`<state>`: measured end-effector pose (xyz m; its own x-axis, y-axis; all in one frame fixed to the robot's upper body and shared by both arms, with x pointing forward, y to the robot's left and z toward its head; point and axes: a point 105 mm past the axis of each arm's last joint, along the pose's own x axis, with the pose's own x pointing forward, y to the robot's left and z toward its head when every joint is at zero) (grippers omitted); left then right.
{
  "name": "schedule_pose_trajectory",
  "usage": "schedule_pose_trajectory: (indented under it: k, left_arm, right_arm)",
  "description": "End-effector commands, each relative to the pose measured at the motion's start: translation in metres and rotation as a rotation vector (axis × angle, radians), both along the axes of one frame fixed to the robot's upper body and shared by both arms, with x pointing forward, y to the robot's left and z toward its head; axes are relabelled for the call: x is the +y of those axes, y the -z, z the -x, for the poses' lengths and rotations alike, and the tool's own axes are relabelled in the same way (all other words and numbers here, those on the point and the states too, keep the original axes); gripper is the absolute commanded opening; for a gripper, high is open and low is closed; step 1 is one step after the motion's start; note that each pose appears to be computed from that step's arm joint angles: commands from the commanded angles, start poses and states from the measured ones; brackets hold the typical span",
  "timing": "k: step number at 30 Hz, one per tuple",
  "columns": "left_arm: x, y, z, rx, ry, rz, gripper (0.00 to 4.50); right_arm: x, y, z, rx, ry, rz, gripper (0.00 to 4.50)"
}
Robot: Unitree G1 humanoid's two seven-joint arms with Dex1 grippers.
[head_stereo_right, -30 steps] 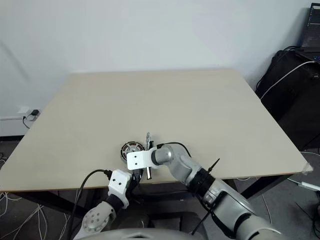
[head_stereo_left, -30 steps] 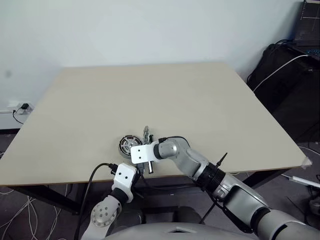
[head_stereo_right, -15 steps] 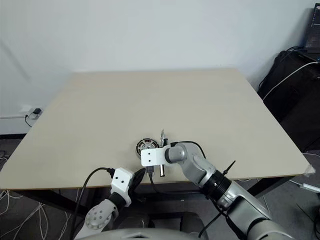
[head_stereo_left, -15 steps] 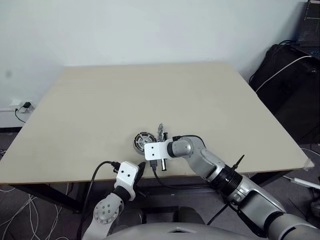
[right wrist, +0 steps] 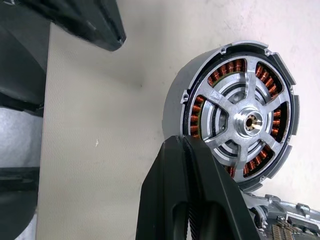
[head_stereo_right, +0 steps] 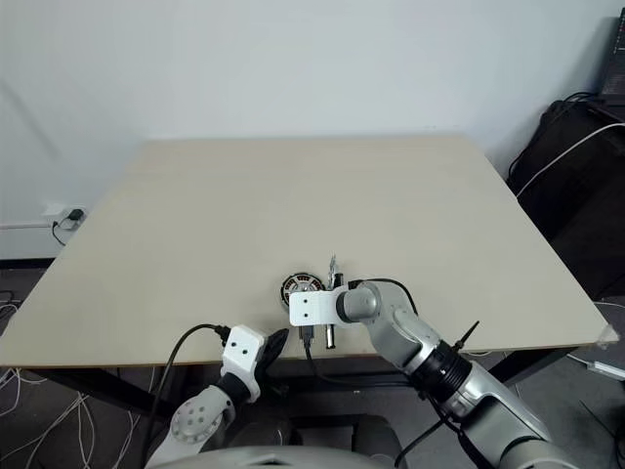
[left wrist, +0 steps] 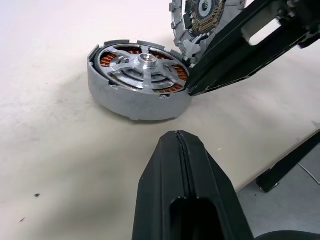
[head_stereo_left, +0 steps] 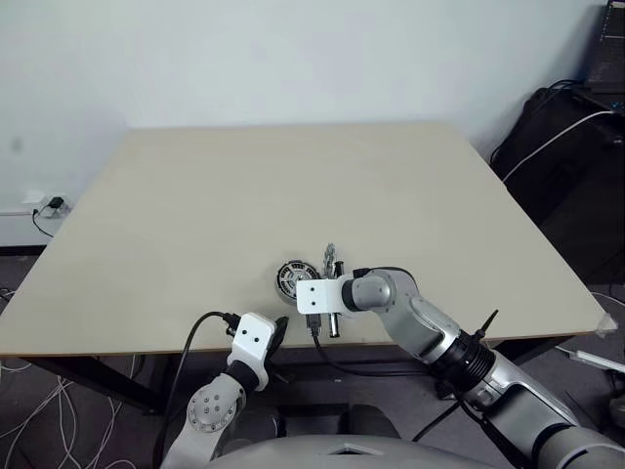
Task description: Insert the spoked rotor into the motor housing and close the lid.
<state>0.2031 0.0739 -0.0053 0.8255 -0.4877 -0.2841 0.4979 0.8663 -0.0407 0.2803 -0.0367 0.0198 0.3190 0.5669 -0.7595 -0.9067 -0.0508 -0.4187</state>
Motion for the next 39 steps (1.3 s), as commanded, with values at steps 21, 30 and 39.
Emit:
schedule_pose_trajectory:
  k: [21, 30, 39]
  left_arm:
    - [0.006, -0.016, -0.008, -0.059, 0.008, 0.013, 0.00]
    - [0.009, -0.011, -0.008, -0.047, 0.013, 0.009, 0.00]
    - [0.010, -0.014, -0.009, -0.071, 0.015, 0.000, 0.00]
  right_arm:
    - [0.026, -0.043, -0.007, -0.080, 0.108, -0.275, 1.91]
    - [0.024, -0.102, -0.018, -0.206, 0.249, -0.585, 1.91]
    - [-0.053, -0.136, -0.061, -0.508, 0.805, -0.802, 0.69]
